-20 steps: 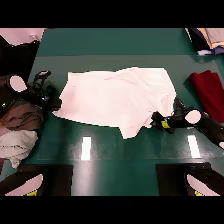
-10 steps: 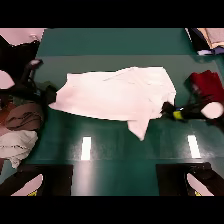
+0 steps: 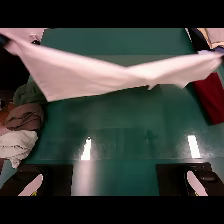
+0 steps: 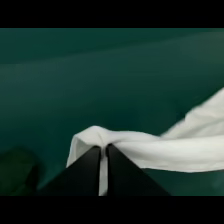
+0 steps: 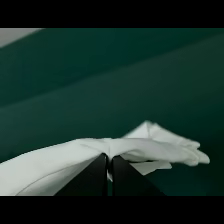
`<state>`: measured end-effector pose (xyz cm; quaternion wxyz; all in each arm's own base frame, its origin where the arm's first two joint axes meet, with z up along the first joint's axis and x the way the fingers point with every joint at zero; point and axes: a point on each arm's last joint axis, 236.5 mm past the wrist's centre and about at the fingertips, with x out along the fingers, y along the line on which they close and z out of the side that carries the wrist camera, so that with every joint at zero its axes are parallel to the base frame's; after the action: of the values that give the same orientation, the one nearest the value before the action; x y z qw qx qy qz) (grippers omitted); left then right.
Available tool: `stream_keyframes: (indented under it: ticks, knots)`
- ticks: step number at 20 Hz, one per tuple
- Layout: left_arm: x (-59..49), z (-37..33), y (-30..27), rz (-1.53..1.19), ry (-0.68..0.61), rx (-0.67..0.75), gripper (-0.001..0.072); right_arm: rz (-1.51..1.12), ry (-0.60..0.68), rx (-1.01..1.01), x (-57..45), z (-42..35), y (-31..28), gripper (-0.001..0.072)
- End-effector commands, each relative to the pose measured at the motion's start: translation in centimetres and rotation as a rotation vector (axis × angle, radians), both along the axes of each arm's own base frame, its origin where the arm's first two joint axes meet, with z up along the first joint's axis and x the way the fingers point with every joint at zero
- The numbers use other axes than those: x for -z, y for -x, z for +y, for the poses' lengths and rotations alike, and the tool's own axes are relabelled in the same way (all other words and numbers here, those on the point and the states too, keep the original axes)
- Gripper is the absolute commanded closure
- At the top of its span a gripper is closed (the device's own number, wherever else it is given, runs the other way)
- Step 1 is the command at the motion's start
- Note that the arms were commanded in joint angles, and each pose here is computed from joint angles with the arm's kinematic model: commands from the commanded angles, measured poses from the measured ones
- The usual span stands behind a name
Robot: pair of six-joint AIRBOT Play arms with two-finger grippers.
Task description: Fold the shirts.
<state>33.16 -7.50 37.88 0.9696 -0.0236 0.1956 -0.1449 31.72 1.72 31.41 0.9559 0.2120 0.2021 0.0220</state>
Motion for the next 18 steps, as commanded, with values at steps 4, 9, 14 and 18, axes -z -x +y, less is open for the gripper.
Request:
stream_keyframes:
  ticks: [4, 9, 14, 18]
  knots:
    - [-15.7, -1.4, 8.8, -0.412, 0.076, 0.074, 0.0674, -0.466, 0.186, 0.024, -16.8, 0.0, 8.1, 0.0691]
    - [-18.9, -4.5, 14.1, -0.499, 0.164, 0.227, 0.0674, -0.594, 0.289, 0.117, -22.7, -1.0, 13.7, 0.0691]
    - [-19.0, -7.4, 16.4, -0.489, 0.210, 0.376, 0.0674, -0.429, 0.373, 0.250, -22.5, -4.0, 13.6, 0.0692]
    - [-12.6, -6.1, 10.8, -0.290, 0.129, 0.289, 0.0675, -0.172, 0.300, 0.196, -17.4, -5.9, 7.6, 0.0692]
